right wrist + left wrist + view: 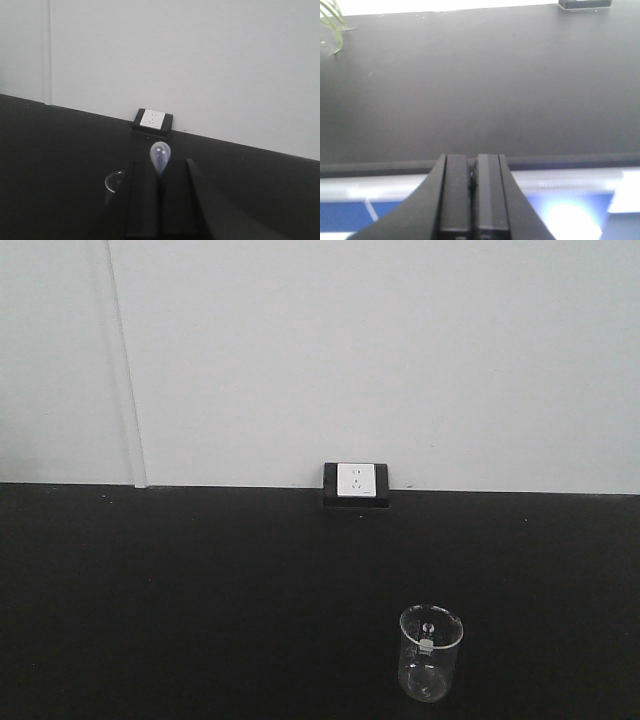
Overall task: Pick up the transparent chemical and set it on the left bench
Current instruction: 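Drive the base to the bench with the white bins, holding the dropper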
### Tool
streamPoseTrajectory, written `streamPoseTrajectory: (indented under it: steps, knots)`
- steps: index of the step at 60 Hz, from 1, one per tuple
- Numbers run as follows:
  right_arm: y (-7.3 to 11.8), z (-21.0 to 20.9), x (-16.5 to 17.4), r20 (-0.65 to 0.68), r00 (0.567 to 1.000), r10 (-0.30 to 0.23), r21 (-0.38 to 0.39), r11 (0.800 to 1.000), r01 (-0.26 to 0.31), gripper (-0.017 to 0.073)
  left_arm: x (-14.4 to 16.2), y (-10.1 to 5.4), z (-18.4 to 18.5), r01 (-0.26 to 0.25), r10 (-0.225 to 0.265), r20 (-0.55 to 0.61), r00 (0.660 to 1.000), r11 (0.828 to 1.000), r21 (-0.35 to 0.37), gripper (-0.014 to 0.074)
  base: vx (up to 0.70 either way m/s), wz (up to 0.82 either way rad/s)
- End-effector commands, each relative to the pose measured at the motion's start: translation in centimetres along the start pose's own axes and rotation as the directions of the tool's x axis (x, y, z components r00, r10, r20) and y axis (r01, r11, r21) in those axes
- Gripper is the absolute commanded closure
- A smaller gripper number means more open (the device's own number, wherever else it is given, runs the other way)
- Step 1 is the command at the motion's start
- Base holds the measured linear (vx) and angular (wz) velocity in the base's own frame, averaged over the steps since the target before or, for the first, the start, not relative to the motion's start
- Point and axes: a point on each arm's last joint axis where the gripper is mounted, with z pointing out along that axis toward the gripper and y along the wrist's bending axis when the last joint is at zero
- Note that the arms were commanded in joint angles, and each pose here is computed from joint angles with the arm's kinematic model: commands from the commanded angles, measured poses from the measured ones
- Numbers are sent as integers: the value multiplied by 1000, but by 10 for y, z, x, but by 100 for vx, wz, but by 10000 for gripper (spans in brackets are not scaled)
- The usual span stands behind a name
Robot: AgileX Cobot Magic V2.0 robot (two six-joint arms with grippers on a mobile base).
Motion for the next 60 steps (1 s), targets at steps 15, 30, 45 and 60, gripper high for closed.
streamPoseTrajectory:
  steps: [15, 30, 45, 60]
  knots:
    - [-1, 0, -14, 90, 996, -16, 4, 1000, 15, 562, -3, 0, -1, 9, -9, 81, 997, 1000, -2, 597, -27, -1]
    - [-1, 0, -14, 90, 996, -16, 4, 1000, 15, 562, -3, 0, -1, 9, -9, 81, 997, 1000, -2, 597, -31, 4]
    - [-1, 0, -14, 90, 996, -16, 4, 1000, 15, 562, -3, 0, -1, 9, -9, 81, 997, 1000, -2, 597, -33, 20]
    - [-1, 0, -14, 90, 996, -16, 4, 1000, 15, 562, -3, 0, -1, 9, -9, 81, 997, 1000, -2, 597, -32, 45]
